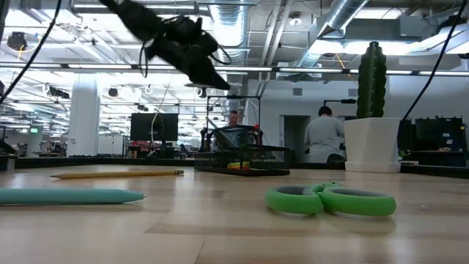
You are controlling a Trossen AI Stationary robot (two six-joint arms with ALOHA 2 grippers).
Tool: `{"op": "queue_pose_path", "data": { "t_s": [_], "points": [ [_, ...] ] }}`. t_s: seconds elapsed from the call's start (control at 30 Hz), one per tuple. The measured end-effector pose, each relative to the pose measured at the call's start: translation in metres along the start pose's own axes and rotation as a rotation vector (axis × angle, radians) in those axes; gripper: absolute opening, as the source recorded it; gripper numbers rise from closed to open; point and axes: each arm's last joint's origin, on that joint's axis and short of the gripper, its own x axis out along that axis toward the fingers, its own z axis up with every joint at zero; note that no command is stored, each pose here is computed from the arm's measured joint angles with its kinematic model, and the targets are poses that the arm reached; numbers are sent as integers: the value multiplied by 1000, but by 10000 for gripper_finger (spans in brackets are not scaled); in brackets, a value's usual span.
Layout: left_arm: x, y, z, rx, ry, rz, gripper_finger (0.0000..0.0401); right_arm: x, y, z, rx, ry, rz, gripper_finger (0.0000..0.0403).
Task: Pick and place office supplies into organizer
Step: Put the purple pen into the black desk organizer
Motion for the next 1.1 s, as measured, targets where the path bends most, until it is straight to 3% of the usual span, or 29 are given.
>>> {"op": "queue_pose_path", "data": {
  "t_s": [0.27, 0.47, 0.53, 0.7, 1.1],
  "points": [
    [-8, -16, 55, 464, 269, 81, 22, 0, 0, 0, -1, -1, -2, 134],
    [20, -41, 50, 696, 510, 50, 22, 0, 1, 0, -4, -3, 1, 133],
    [33, -44, 52, 770, 530, 87, 22, 0, 1, 1, -4, -3, 2, 133],
    [46, -50, 51, 836, 545, 71, 22, 0, 2, 1, -5, -4, 3, 134],
    [88, -48, 15, 929, 718, -31, 22, 0, 2, 1, -4, -4, 3, 133]
  ]
}}
